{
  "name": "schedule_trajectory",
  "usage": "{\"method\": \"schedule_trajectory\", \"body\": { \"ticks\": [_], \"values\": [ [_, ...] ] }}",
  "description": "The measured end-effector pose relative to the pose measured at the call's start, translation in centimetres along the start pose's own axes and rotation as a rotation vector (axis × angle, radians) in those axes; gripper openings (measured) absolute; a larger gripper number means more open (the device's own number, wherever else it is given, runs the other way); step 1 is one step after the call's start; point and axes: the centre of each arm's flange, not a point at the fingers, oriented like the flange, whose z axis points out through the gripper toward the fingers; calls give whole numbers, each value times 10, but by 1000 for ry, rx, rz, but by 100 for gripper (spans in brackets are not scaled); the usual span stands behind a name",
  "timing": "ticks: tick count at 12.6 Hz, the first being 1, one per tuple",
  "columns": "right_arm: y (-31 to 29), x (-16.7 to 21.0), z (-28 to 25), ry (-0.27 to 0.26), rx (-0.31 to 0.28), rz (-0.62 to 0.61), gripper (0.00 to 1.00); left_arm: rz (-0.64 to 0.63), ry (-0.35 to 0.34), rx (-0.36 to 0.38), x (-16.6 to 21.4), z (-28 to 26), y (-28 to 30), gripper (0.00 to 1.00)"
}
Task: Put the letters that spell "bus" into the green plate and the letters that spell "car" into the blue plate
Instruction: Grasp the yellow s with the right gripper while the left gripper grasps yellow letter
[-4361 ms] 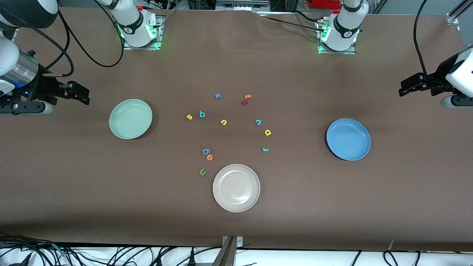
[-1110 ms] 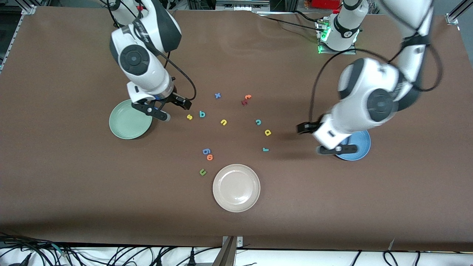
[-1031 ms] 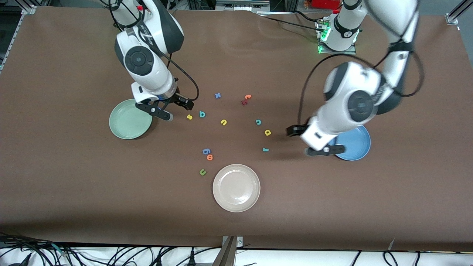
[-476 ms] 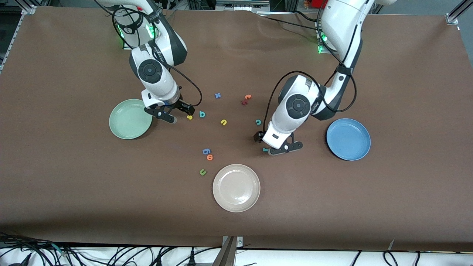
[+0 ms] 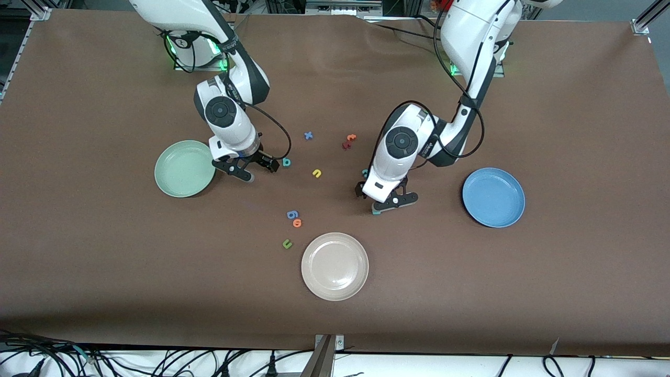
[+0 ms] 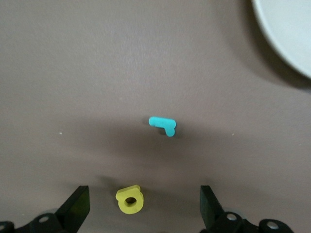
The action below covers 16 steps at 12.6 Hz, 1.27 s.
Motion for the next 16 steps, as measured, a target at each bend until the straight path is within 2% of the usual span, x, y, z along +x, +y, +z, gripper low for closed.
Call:
{"method": "schedule_trajectory", "body": {
  "ticks": [4,5,6,7,8,9,12,13,14,16],
  "values": [
    [-7,-11,8,-1,-2,21,88,30,-2,37,-8,18,-1,97],
    [-7,-11,11,2,2,22,88,31,-5,40,-9,20,-2,91],
    [-7,-10,16,7,8,23,88,31,-8,44,-10,22,-3,90],
    [-6,-10,22,8,9,24,88,32,-11,47,-12,24,-4,83],
    [-6,-10,26,8,9,24,81,33,-15,52,-14,26,-5,82],
    [-6,-10,29,8,9,24,80,34,-18,56,-15,28,-5,75],
    [-7,-9,25,13,15,25,43,41,-18,59,-19,30,-4,68],
    [-6,-9,25,14,16,26,30,43,-17,57,-20,29,-3,62],
    [-6,-9,24,14,16,26,27,43,-16,57,-20,29,-2,61],
    [-7,-9,24,14,17,26,27,44,-15,56,-21,28,-2,55]
  ]
}}
